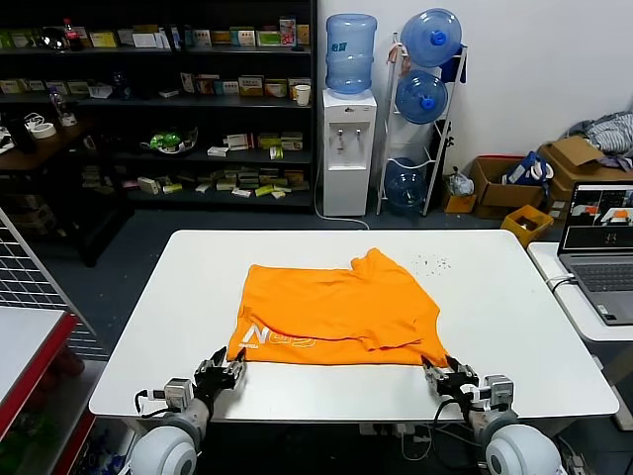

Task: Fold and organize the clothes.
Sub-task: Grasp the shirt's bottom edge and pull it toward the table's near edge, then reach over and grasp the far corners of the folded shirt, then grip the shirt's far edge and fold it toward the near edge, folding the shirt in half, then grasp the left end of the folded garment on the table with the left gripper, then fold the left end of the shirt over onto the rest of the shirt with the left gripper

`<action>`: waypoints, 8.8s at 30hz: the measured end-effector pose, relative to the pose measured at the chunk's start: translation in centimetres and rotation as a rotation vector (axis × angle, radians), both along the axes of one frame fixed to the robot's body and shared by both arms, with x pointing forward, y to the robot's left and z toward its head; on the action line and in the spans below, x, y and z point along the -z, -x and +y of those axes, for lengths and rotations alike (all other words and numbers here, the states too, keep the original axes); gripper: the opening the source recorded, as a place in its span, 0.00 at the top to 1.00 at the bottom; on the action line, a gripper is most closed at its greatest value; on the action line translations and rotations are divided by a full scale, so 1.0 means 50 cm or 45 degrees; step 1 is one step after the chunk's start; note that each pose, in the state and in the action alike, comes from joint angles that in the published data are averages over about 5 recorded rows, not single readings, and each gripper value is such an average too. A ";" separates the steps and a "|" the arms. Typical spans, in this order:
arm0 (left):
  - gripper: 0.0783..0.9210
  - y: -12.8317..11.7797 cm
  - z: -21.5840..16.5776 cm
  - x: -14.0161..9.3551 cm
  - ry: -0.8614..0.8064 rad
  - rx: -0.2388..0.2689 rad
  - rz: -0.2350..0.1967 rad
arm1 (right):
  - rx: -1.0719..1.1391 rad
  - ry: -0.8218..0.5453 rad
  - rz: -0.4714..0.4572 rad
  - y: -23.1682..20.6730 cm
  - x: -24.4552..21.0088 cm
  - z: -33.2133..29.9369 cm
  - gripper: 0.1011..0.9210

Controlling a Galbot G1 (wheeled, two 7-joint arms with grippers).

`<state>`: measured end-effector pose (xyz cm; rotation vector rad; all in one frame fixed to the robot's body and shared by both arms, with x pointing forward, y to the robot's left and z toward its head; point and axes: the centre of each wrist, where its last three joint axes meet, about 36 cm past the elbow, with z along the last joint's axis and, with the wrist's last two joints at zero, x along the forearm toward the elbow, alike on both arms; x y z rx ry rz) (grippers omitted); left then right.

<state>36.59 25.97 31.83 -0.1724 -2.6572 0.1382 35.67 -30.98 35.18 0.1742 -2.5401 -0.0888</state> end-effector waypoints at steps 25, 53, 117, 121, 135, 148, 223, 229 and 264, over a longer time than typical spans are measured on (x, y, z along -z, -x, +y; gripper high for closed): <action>0.98 0.018 -0.006 -0.031 -0.013 -0.008 -0.059 | 0.065 -0.010 -0.047 0.047 -0.049 -0.026 0.97; 0.66 0.190 -0.007 -0.104 0.028 -0.016 0.016 | 0.076 0.057 -0.004 0.187 -0.121 -0.063 0.60; 0.69 -0.372 0.005 -0.033 -0.094 0.146 0.099 | -0.083 0.074 0.097 -0.495 -0.009 0.163 0.63; 0.82 -0.371 0.000 -0.033 -0.091 0.147 0.093 | -0.086 0.076 0.088 -0.493 -0.006 0.162 0.77; 0.98 -0.350 0.001 -0.048 -0.077 0.137 0.006 | -0.071 0.050 -0.008 -0.444 -0.030 0.138 0.97; 0.98 -0.252 0.013 -0.095 -0.071 0.142 -0.078 | -0.052 0.026 -0.031 -0.291 -0.091 0.083 0.97; 0.89 0.011 -0.049 0.013 -0.066 0.046 -0.014 | 0.014 0.065 0.043 0.076 -0.163 -0.027 0.12; 0.95 0.013 -0.045 -0.011 -0.087 0.040 -0.048 | 0.011 0.058 0.038 0.074 -0.160 -0.021 0.12; 0.95 -0.041 0.290 -0.215 -0.449 -0.182 -0.041 | -0.014 0.015 0.021 0.058 -0.124 0.031 0.12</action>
